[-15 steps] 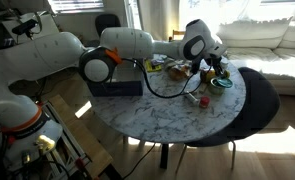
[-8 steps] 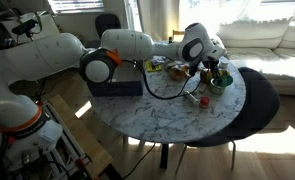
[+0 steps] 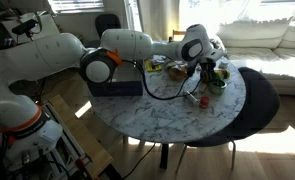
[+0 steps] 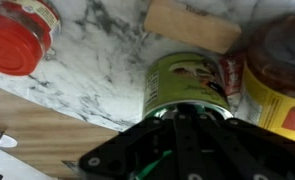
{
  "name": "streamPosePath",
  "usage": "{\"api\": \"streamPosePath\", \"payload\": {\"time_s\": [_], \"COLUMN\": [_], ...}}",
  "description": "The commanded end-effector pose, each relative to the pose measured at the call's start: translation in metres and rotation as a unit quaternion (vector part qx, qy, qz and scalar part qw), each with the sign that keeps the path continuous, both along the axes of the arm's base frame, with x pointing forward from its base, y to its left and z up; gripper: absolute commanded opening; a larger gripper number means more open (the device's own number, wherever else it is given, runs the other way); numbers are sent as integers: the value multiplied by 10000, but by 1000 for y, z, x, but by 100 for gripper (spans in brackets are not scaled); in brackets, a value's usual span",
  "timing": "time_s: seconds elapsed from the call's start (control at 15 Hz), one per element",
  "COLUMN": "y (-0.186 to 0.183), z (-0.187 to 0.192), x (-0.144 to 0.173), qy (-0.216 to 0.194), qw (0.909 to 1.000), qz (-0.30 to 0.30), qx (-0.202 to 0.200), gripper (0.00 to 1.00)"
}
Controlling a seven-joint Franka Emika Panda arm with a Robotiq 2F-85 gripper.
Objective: Pick up the green lid and put it on top of the yellow coffee can near the yellow and brown bottle
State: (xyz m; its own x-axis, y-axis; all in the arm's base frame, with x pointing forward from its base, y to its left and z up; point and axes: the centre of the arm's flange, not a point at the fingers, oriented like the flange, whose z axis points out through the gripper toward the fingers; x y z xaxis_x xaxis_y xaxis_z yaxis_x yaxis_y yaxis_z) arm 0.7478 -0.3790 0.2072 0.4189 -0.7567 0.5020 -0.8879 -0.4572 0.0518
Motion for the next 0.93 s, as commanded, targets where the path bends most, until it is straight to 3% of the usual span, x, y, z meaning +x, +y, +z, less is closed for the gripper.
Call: {"api": "streamPosePath", "payload": {"time_s": [0.0, 0.87], "y": [-33, -30], "z": [-9, 24], "x": [67, 72], "qy": [192, -178], "qw": [9996, 9995], "qz": [45, 208], "qx": [217, 179], "gripper": [0, 0]}}
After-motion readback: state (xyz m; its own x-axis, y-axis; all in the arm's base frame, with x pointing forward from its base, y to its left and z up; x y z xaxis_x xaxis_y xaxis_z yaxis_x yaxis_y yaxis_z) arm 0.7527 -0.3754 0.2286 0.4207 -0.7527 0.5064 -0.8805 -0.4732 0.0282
